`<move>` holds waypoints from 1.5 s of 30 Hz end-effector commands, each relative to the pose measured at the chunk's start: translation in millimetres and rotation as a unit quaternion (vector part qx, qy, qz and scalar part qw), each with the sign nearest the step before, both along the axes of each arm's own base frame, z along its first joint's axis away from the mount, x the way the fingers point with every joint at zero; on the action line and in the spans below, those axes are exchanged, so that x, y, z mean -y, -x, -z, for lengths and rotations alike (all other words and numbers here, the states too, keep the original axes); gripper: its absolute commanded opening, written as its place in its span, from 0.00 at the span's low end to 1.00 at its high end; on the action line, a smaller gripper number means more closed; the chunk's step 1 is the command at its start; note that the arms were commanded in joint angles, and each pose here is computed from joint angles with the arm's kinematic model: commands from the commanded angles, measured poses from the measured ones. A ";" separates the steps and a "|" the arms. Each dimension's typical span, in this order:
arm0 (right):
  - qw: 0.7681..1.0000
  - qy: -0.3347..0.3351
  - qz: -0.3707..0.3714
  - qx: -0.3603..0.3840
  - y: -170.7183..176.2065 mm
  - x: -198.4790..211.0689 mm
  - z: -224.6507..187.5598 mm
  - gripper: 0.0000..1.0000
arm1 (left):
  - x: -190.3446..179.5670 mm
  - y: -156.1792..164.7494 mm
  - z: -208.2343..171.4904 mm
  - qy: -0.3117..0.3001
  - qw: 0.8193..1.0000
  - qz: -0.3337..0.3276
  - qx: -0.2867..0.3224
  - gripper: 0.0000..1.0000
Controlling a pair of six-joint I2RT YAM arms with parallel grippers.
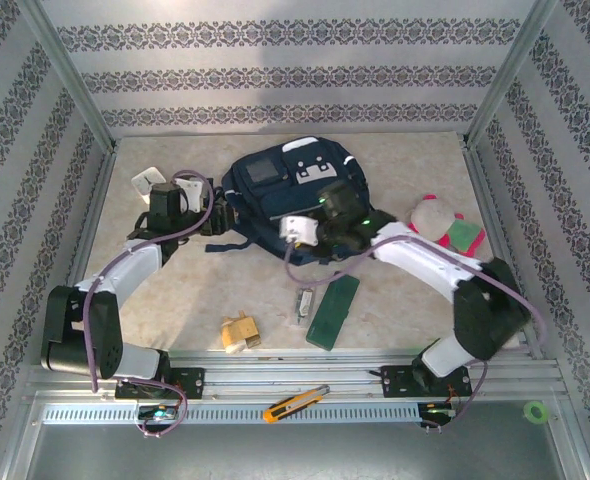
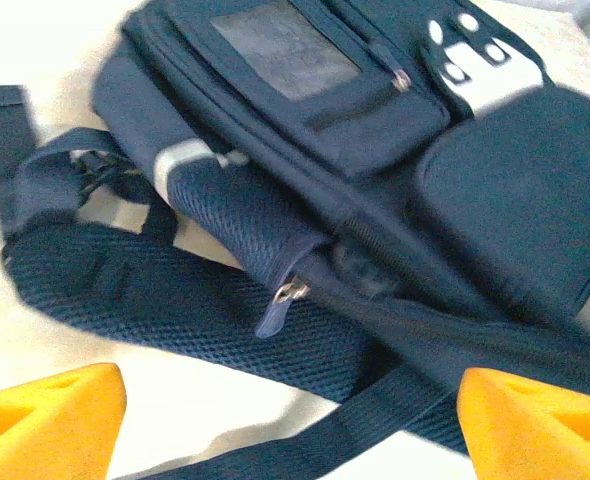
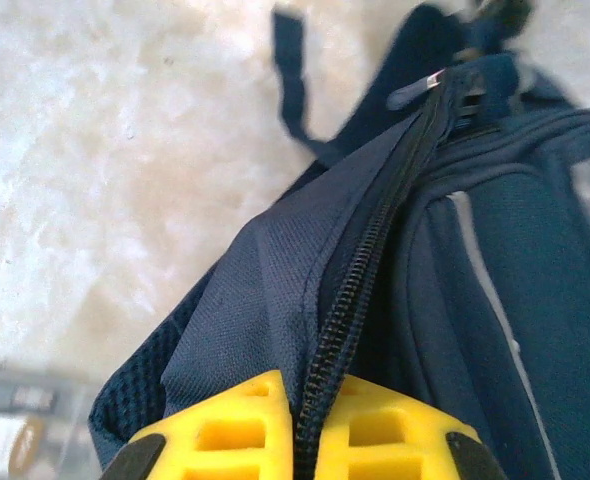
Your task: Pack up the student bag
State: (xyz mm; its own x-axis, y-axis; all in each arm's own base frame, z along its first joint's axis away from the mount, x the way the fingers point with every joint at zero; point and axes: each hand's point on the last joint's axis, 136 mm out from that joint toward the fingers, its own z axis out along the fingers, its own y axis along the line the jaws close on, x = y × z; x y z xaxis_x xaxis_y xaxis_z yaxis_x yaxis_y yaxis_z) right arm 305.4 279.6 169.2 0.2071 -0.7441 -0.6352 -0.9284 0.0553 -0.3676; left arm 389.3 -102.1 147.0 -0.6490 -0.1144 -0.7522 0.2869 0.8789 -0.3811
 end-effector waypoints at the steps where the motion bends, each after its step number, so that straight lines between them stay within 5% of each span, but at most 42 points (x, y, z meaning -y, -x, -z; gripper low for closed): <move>1: 0.996 -0.046 -0.082 0.009 17.0 3.2 -45.5 0.00 | 22.0 1.2 -12.2 0.031 0.995 0.071 0.059 0.85; 15: 0.994 -0.074 -0.079 0.022 2.1 23.2 -85.6 0.00 | 54.6 -15.8 15.8 0.056 0.987 0.129 0.083 0.69; 21: 0.994 -0.081 -0.074 0.024 -2.2 23.4 -93.1 0.00 | 72.1 -20.7 33.8 0.023 0.985 0.150 0.081 0.63; 33: 0.995 -0.088 -0.045 0.021 -11.2 26.2 -93.9 0.00 | 81.5 -25.5 17.2 0.050 0.976 0.162 0.138 0.00; 45: 0.997 -0.069 0.022 0.028 -36.3 27.3 -66.1 0.00 | 109.5 27.5 -7.8 0.063 0.950 0.273 0.140 0.00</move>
State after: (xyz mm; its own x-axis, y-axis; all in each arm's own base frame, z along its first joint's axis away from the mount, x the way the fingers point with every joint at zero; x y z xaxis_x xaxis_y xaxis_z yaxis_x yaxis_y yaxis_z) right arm 322.6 246.1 225.0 0.1807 -0.6758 -0.7146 -0.9386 0.0988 -0.3307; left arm 386.5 -189.6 128.5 -0.4856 0.0242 -0.8739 0.6783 0.6410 -0.3591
